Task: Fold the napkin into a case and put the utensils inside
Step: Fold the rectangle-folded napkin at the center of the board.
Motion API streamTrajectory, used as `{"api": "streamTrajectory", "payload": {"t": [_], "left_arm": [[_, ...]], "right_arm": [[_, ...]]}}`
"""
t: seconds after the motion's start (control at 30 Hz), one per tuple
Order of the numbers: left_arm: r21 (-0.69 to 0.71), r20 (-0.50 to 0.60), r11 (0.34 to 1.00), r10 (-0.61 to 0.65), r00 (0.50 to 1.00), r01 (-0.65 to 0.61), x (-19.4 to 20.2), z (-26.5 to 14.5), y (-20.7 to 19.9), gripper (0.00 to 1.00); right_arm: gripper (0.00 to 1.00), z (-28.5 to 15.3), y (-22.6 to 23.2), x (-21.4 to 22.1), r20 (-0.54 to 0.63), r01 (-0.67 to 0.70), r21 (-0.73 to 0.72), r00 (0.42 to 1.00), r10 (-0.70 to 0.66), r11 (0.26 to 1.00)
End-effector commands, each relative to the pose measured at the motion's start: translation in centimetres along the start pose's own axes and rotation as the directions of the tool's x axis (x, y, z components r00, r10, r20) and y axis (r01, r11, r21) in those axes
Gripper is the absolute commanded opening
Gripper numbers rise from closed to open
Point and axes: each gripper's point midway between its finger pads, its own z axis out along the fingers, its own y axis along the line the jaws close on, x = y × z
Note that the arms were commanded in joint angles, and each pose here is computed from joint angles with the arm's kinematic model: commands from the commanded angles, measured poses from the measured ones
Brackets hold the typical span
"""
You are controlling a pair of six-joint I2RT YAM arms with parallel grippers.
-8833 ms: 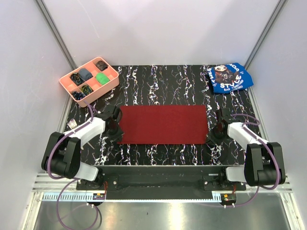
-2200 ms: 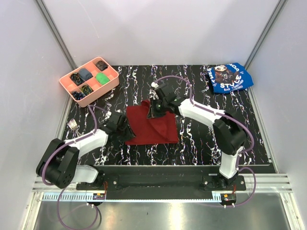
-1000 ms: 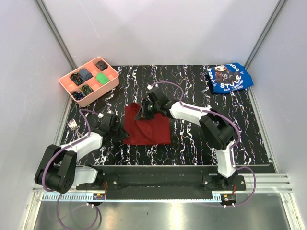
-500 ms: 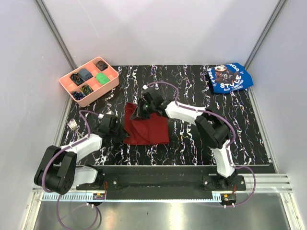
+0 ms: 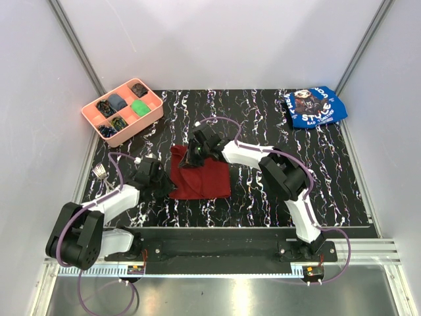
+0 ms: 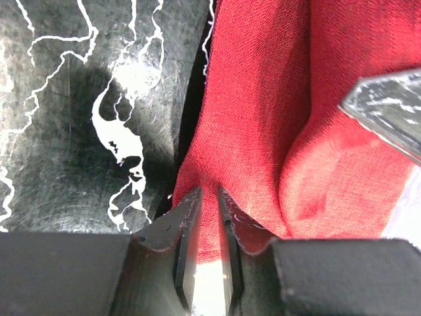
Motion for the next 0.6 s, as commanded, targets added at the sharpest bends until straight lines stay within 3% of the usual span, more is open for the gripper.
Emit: {"api": "streamTrajectory", "payload": {"t": [0.0,0.07,0.1,0.17,0.2,0.3,0.33,0.43,0.57], "left_arm": [[-0.041,-0.021,0.999,0.002,1.0,-0.003,0.9,-0.4,1.3,0.23],[-0.029,-0.011,1.0,0.007,1.0,-0.007,0.8,-0.8,1.1,0.27],[-0.028,-0.006,1.0,0.009,1.0,-0.009,0.6,-1.0,1.0,0.28],[-0.029,0.019,0.999,0.013,1.0,-0.012,0.1,-2.1,0.8,0.31],[-0.028,0.035,1.0,0.014,0.999,-0.013,-0.3,-2.6,0.6,0.38],[0.007,0.124,1.0,0.028,0.992,-0.029,-2.2,-5.0,-0.8,0.55],[0.028,0.161,0.999,0.035,0.986,-0.04,-3.0,-6.0,-1.4,0.57],[0.074,0.183,0.997,0.025,0.983,-0.039,-4.7,-7.6,-3.0,0.65],[0.157,0.156,0.983,0.068,0.985,-0.093,-6.3,-7.6,-6.2,0.73]], "right_arm": [[0.0,0.0,2.7,-0.7,0.015,0.014,-0.067,1.0,-0.013,0.998],[0.0,0.2,2.8,-0.5,0.001,0.018,-0.079,1.0,-0.017,0.997],[0.1,0.2,3.1,-0.3,-0.005,0.027,-0.092,1.0,-0.028,0.995],[0.2,0.0,3.8,0.0,-0.03,0.054,-0.132,0.998,-0.058,0.99],[0.31,-0.2,4.2,0.1,-0.042,0.065,-0.15,0.996,-0.072,0.987],[0.48,-1.8,5.8,0.4,-0.084,0.122,-0.23,0.986,-0.144,0.966],[0.58,-3.0,6.6,0.7,-0.097,0.146,-0.267,0.979,-0.178,0.953],[0.72,-6.2,6.8,0.3,-0.073,0.175,-0.281,0.977,-0.202,0.944],[0.77,-9.6,4.1,-1.0,-0.017,0.204,-0.237,0.977,-0.215,0.95]]}}
